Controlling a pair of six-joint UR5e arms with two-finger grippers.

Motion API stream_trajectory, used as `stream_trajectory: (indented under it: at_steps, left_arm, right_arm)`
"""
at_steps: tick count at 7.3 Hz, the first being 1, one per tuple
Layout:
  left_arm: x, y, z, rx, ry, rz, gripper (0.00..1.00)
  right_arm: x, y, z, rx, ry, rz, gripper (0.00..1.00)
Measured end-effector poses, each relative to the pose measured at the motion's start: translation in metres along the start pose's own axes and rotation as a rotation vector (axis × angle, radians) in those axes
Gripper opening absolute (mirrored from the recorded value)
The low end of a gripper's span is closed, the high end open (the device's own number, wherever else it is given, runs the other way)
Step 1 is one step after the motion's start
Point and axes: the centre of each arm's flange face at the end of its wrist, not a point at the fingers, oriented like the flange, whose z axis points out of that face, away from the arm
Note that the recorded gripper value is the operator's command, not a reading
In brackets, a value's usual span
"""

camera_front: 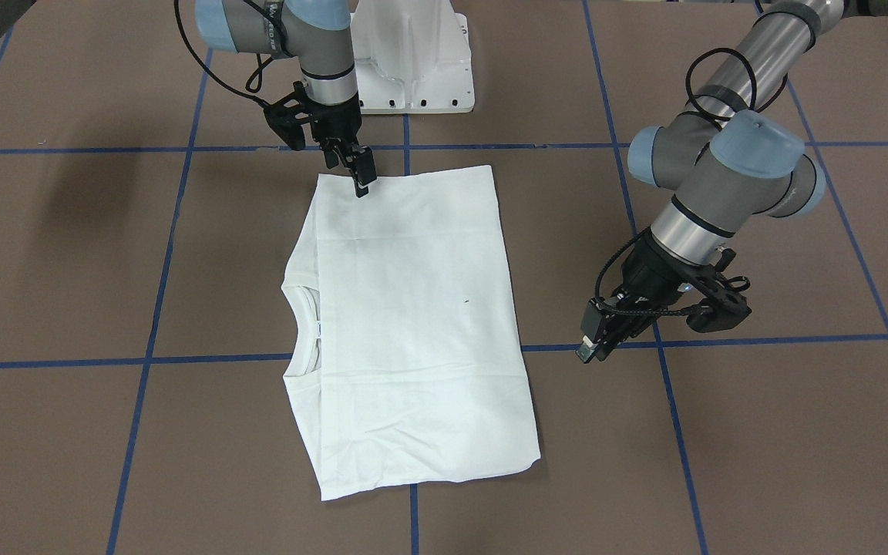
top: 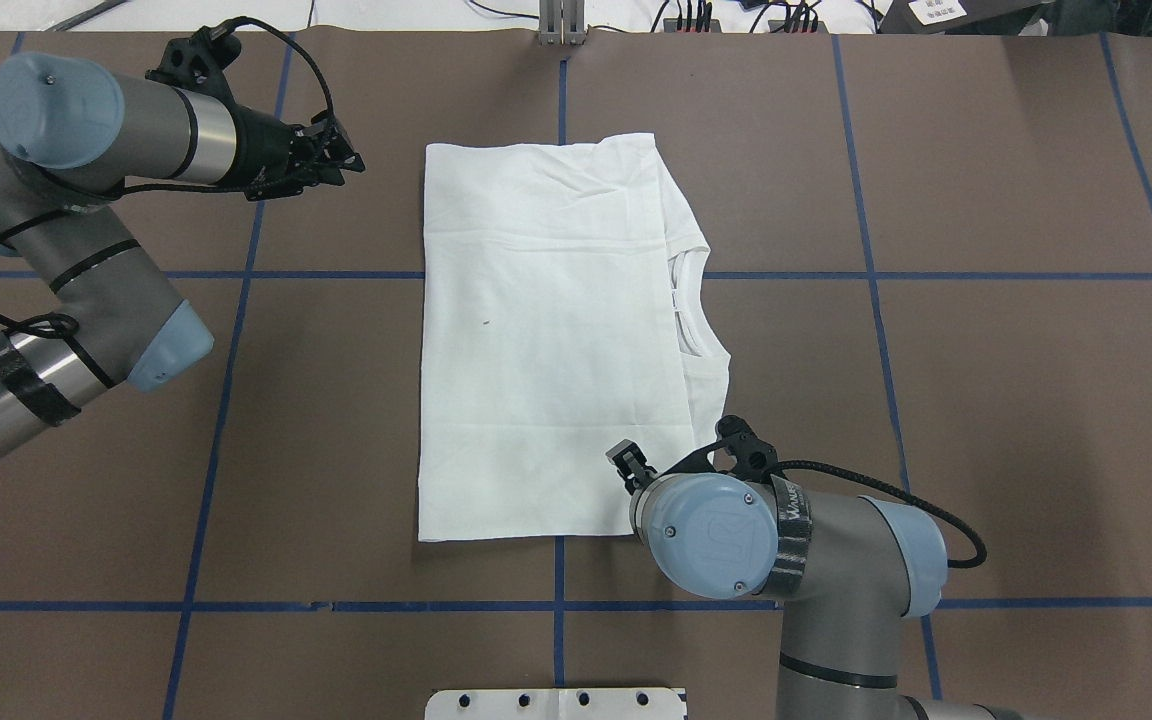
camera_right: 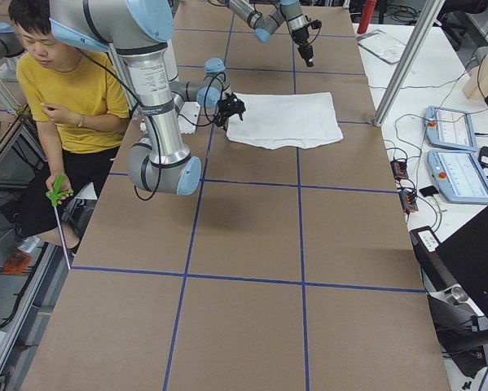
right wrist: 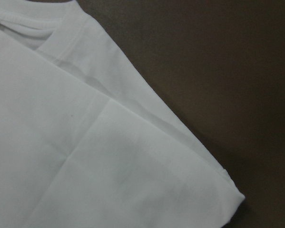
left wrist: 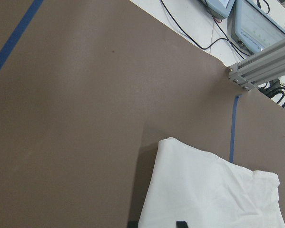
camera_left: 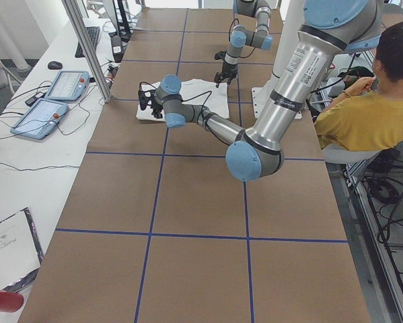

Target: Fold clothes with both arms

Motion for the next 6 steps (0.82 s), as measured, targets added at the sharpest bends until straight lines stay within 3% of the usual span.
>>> stream_trajectory:
  at_steps: [2,5,6]
  left_arm:
    - [0.001,-0.001,-0.001,0.005,0.001,0.000,0.38]
    - [0.001,-0.002,-0.001,0.032,0.003,0.002,0.38]
    - [0.002,-0.002,-0.002,0.034,0.004,0.002,0.38]
  right_arm:
    - [0.002,-0.001,0.005,0.013,-0.010,0.094,0.98]
    - [0.007,-0.002,0.016,0.031,0.002,0.126,0.97]
    - [0.009,-0.002,0.024,0.043,0.013,0.124,0.83]
